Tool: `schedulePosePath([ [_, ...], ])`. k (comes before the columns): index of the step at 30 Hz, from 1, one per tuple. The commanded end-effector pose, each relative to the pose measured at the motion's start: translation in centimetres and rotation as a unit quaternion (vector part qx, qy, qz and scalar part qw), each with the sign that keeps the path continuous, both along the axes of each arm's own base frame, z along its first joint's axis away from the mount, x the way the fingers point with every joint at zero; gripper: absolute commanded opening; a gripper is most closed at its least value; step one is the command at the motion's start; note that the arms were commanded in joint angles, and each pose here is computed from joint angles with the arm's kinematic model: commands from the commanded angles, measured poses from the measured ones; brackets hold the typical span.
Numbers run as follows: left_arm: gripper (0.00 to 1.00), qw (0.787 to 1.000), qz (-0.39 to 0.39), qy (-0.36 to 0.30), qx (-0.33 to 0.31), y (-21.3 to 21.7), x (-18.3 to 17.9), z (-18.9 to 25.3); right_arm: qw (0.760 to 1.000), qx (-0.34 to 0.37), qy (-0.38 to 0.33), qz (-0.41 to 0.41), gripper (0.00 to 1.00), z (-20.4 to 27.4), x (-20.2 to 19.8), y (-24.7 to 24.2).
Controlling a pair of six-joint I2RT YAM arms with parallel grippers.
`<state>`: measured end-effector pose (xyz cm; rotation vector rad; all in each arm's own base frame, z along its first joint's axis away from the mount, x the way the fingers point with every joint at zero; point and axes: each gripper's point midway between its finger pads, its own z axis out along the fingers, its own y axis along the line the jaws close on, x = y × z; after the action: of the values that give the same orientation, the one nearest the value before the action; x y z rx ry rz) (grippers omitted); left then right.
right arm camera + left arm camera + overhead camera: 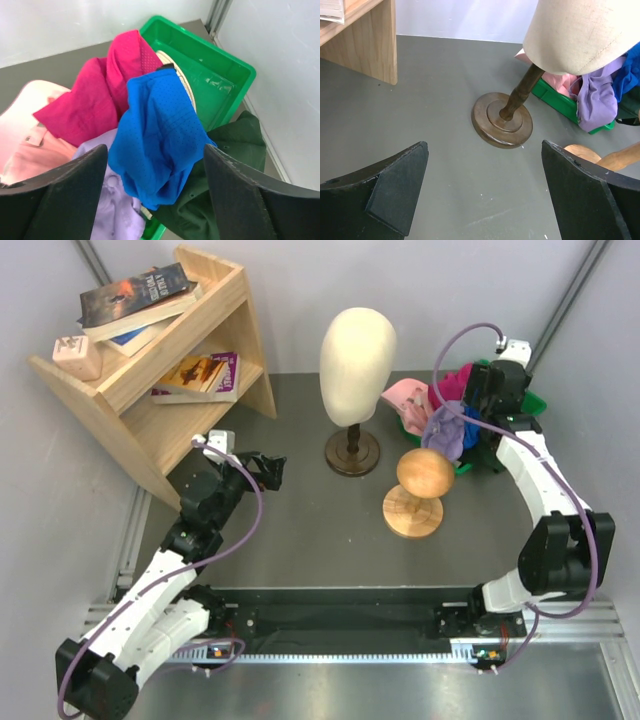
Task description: Stack the hats
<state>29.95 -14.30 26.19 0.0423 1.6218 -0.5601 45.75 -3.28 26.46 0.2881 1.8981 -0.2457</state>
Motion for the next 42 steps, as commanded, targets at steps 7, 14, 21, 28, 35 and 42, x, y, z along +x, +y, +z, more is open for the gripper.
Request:
schedulePosePath([
  [7, 0.99, 0.999, 0.015, -0.027, -0.008, 0.6, 0.1, 1.3, 1.0, 0.008, 0.01, 0.019, 0.61, -2.2, 2.3, -0.3],
  [14, 0.99, 0.999, 0.026, -0.023, -0.008, 0.9, 0.3, 1.0, 1.0, -0.001, 0.007, 0.018, 0.0, -1.6, 2.5, -0.9],
  [21, 0.99, 1.0, 0.025, -0.015, -0.006, 0.8, 0.4, 0.5, 0.999, -0.025, -0.04, -0.025, 0.0, 4.0, 1.8, -4.3],
  [28, 0.99, 1.0, 0.024, -0.015, -0.006, 0.8, 0.4, 0.5, 0.996, -0.045, -0.061, -0.048, 0.0, 7.0, 1.5, -5.6],
  [35, 0.99, 1.0, 0.025, -0.015, -0.006, 0.8, 0.5, 0.5, 0.991, -0.084, -0.065, -0.082, 0.0, 8.9, 0.7, -7.2],
  [42, 0.99, 1.0, 0.029, -0.011, -0.001, 0.9, 0.6, 0.2, 0.984, -0.109, -0.092, -0.106, 0.0, 12.5, -0.3, -8.2],
])
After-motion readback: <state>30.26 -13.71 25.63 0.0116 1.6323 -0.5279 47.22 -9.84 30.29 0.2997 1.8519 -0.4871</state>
